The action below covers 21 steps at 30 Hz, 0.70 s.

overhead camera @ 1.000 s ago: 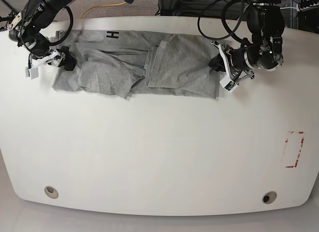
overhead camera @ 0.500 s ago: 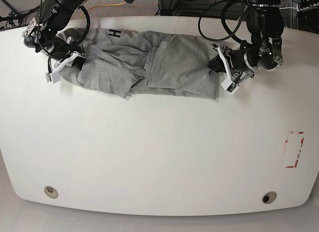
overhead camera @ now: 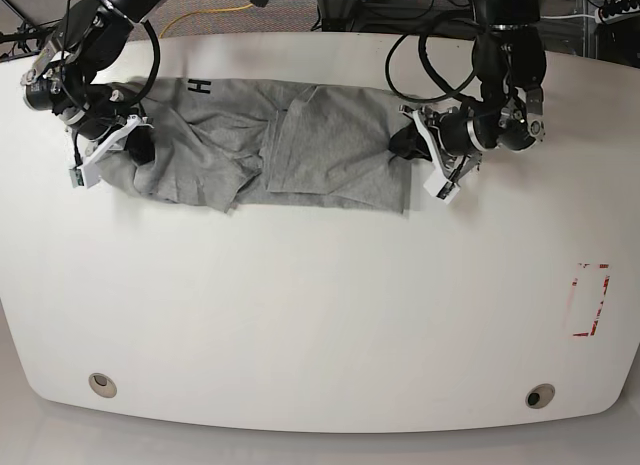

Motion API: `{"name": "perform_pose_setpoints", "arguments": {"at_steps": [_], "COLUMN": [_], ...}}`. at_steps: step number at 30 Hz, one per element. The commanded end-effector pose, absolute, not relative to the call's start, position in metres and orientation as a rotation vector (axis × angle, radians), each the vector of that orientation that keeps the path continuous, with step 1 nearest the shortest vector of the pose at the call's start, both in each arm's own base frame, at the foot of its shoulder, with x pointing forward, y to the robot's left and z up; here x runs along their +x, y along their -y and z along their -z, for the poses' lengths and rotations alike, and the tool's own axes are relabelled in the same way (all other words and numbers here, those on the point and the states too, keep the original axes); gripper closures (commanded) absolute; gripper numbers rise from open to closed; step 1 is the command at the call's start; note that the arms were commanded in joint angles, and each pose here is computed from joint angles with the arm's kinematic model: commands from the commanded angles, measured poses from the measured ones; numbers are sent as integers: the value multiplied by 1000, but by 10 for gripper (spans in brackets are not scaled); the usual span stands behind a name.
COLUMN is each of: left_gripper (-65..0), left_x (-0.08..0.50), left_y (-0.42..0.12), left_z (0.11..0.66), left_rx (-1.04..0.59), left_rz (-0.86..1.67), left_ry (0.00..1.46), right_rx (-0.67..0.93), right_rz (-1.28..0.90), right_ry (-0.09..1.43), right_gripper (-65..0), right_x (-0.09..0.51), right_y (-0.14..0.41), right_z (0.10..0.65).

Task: Fold the T-shirt properly
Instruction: 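Grasp the shirt with both grippers and fold it inward into a bundle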

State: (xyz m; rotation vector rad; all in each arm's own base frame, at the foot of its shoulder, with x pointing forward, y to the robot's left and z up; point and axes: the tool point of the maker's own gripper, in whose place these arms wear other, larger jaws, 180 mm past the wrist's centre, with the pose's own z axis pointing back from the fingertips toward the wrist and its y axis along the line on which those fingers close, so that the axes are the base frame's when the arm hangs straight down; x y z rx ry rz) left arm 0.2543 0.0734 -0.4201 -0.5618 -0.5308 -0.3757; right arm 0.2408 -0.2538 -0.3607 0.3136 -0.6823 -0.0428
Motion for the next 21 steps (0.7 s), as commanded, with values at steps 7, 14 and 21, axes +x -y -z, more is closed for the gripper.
{"name": "perform_pose_setpoints", "arguments": {"at_steps": [7, 14, 21], "left_gripper": [-36, -36, -36], "left_x": [257, 256, 253], "left_y": [-71, -55, -43], "left_z": [438, 437, 437], "left_rx": [-403, -433, -445], "left_rz": [428, 438, 479], "left_ry": [448, 447, 442], "right_rx": [349, 550, 724], "right_rz": [-60, -170, -180], "right_ry": [910, 944, 925], "right_gripper": [0, 0, 0], "right_x": [276, 288, 295], "right_y": [241, 179, 118], "right_z": [293, 284, 291]}}
